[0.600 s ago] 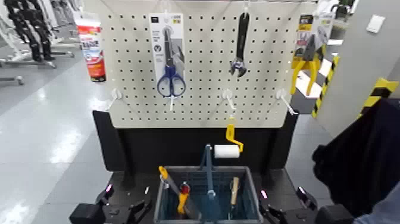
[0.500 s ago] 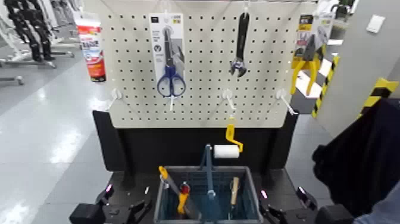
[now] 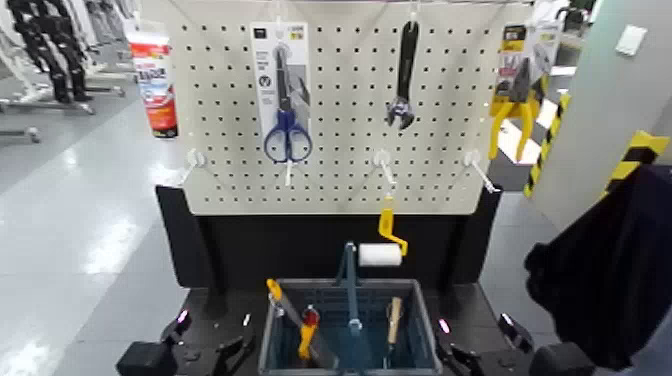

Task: Put the yellow roller into the crate.

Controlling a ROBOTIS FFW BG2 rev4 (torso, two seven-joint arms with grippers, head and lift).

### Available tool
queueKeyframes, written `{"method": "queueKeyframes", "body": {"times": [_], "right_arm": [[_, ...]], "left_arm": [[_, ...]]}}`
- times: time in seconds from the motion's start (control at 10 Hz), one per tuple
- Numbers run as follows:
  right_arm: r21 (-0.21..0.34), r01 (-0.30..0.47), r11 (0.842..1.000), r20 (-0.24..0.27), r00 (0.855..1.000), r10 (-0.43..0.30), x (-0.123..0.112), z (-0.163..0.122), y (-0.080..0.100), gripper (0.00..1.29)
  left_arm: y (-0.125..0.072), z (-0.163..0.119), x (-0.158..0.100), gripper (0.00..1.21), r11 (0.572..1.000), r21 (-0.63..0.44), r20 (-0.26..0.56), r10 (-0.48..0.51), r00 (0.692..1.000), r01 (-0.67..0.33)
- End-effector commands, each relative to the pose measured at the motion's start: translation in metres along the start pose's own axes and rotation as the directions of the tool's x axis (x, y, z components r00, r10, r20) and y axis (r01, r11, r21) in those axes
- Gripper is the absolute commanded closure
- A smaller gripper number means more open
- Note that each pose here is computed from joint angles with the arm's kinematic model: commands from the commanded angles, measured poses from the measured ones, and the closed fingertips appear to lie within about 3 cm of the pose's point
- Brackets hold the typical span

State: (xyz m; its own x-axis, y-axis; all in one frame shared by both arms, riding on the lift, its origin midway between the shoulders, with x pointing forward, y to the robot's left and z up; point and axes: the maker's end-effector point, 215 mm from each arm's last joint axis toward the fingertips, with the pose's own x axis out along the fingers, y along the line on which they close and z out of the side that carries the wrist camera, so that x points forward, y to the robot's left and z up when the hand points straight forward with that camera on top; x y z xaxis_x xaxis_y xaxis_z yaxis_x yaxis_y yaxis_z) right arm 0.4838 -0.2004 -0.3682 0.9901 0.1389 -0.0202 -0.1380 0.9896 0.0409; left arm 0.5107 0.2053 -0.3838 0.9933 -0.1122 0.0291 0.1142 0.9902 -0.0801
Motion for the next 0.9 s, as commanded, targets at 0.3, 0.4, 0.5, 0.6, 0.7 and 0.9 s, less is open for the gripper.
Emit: {"method": "queueKeyframes", "body": {"times": [0.3, 0.4, 0.5, 0.6, 0.7, 0.9], "right_arm": [[-0.006, -0.093, 0.996, -0.028, 0.995, 0.093, 0.019, 0.009, -0.011, 0.14], [-0.020, -0.129, 0.991, -0.035, 0.991, 0.129, 0.028, 0.016, -0.012, 0.14], [-0.031, -0.181, 0.983, -0.048, 0.983, 0.180, 0.039, 0.022, -0.012, 0.14], [-0.038, -0.214, 0.976, -0.057, 0.976, 0.211, 0.046, 0.027, -0.014, 0.14], [-0.051, -0.239, 0.970, -0.060, 0.970, 0.236, 0.054, 0.034, -0.015, 0.14], [-0.064, -0.319, 0.946, -0.086, 0.946, 0.313, 0.072, 0.041, -0.009, 0.14]], "left_arm": [[-0.001, -0.001, 0.001, 0.12, 1.000, -0.003, -0.002, -0.001, 1.000, 0.001], [-0.001, -0.001, 0.001, 0.12, 1.000, -0.003, -0.002, -0.001, 1.000, 0.001], [-0.001, 0.000, 0.001, 0.12, 1.000, -0.003, -0.001, -0.001, 1.000, 0.001], [-0.002, -0.001, 0.001, 0.12, 1.000, -0.003, -0.004, -0.003, 1.000, 0.003], [-0.001, -0.001, 0.001, 0.12, 1.000, -0.003, -0.004, -0.001, 1.000, 0.001], [-0.001, -0.001, 0.001, 0.12, 1.000, -0.006, -0.004, -0.001, 1.000, 0.001]]}}
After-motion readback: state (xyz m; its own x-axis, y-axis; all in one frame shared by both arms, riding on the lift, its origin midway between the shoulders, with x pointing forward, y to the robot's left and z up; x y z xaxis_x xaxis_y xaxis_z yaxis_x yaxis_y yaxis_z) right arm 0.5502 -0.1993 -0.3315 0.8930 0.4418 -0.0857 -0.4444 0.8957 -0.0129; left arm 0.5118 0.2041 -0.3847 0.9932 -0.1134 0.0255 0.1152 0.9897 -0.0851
